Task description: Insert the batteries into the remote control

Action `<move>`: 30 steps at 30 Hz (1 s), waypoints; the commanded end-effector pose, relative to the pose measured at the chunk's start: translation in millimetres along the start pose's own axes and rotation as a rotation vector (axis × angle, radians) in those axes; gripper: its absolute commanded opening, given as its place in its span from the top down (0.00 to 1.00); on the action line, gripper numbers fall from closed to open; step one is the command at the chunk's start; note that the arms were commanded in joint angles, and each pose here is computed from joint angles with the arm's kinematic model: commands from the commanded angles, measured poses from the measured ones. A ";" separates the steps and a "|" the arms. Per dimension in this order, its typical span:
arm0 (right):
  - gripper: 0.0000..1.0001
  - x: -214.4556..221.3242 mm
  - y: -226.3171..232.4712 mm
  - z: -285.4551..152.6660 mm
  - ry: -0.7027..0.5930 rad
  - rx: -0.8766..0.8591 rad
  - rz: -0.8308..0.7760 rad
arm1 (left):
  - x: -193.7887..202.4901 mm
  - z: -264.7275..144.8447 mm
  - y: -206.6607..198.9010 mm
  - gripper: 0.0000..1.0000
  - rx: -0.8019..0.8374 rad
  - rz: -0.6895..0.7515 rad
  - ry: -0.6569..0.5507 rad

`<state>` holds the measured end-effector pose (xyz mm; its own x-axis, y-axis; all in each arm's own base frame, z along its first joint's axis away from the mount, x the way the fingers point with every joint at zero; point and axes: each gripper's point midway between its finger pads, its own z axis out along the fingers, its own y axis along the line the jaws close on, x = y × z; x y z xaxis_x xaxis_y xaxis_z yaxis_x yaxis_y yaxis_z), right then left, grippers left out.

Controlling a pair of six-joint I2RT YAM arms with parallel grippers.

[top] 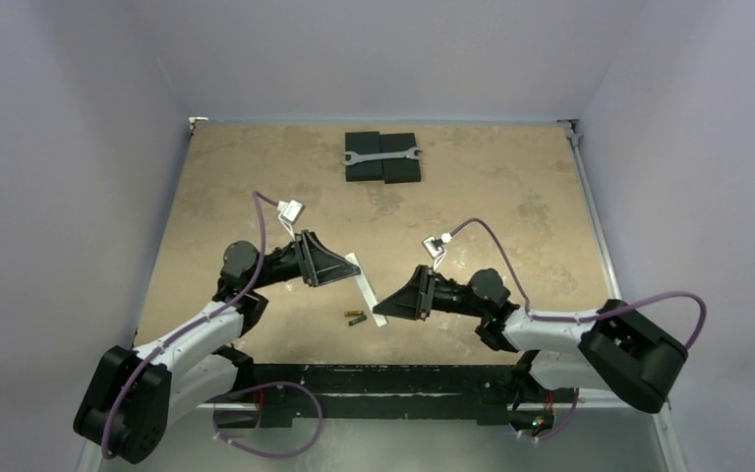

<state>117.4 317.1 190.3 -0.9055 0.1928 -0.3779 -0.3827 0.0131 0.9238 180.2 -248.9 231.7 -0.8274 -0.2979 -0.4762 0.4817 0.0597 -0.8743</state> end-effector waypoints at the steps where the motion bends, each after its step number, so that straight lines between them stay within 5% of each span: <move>1: 1.00 -10.9 55.4 -1.1 -0.021 -0.251 -0.011 | -2.9 -2.5 -22.4 0.12 0.093 0.045 -0.011; 22: 1.00 -12.9 29.6 14.0 -0.025 -0.165 -0.059 | 4.3 -3.3 -23.2 0.47 0.128 -0.050 -0.013; 27: 1.00 -12.5 23.3 18.7 -0.023 -0.104 -0.110 | 4.4 -1.8 -19.4 0.65 0.119 -0.065 -0.014; 30: 1.00 -13.0 18.1 21.6 -0.020 -0.053 -0.150 | 4.3 -2.0 -17.6 0.91 0.115 -0.073 -0.021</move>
<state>115.9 328.9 209.2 -0.8878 0.1910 -0.4188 -0.4389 -0.0769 0.8952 171.4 -249.5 236.8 -0.8734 -0.3045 -0.3801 0.4113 -0.0432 -0.9105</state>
